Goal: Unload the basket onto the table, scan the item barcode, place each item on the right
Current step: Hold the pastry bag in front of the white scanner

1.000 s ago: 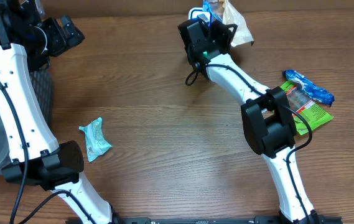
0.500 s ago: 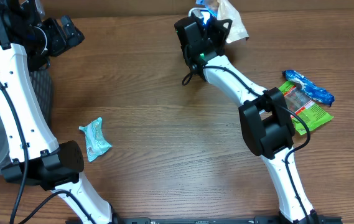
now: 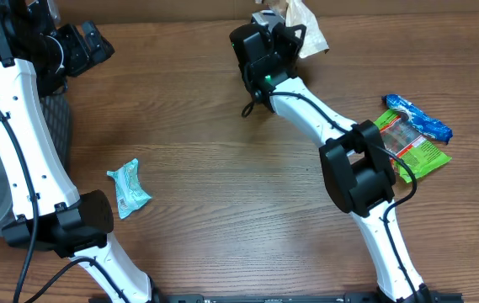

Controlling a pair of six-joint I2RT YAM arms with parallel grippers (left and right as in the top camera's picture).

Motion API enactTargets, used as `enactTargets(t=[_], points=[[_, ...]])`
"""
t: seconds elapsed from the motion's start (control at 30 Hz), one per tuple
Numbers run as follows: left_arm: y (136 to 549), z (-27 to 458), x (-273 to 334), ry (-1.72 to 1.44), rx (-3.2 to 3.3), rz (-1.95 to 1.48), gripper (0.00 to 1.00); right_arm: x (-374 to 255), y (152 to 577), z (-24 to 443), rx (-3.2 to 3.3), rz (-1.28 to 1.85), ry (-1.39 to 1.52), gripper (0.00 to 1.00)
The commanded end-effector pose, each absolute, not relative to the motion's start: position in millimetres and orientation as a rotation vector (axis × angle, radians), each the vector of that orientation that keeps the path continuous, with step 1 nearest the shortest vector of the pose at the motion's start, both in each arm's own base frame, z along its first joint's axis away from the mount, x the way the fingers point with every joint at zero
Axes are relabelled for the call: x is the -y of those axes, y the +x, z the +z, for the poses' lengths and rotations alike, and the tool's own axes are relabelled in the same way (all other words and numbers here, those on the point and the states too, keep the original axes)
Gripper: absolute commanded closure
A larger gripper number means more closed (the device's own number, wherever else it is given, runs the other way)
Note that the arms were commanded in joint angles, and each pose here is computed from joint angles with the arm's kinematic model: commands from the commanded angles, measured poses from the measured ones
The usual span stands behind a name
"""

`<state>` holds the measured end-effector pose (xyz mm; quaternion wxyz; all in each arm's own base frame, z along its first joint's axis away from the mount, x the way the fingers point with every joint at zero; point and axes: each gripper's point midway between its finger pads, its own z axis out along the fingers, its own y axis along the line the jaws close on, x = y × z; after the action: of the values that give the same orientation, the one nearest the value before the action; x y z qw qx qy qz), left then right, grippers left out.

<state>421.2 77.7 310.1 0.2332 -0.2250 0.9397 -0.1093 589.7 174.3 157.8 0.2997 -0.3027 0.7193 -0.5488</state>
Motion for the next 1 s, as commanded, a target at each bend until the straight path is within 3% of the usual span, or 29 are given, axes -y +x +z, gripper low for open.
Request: enactTargets(t=[0.0, 0.47, 0.97], points=[[420, 320, -72, -0.566, -2.563, -0.288, 0.00, -184, 580, 160, -1.896, -1.496, -0.778, 0.96], [420, 320, -72, -0.566, -2.563, -0.287, 0.00, -164, 558, 183, -1.888, -1.706, -0.572, 0.96], [420, 320, -72, -0.566, -2.563, -0.288, 0.00, -180, 556, 181, -1.856, -1.449, -0.271, 0.96]])
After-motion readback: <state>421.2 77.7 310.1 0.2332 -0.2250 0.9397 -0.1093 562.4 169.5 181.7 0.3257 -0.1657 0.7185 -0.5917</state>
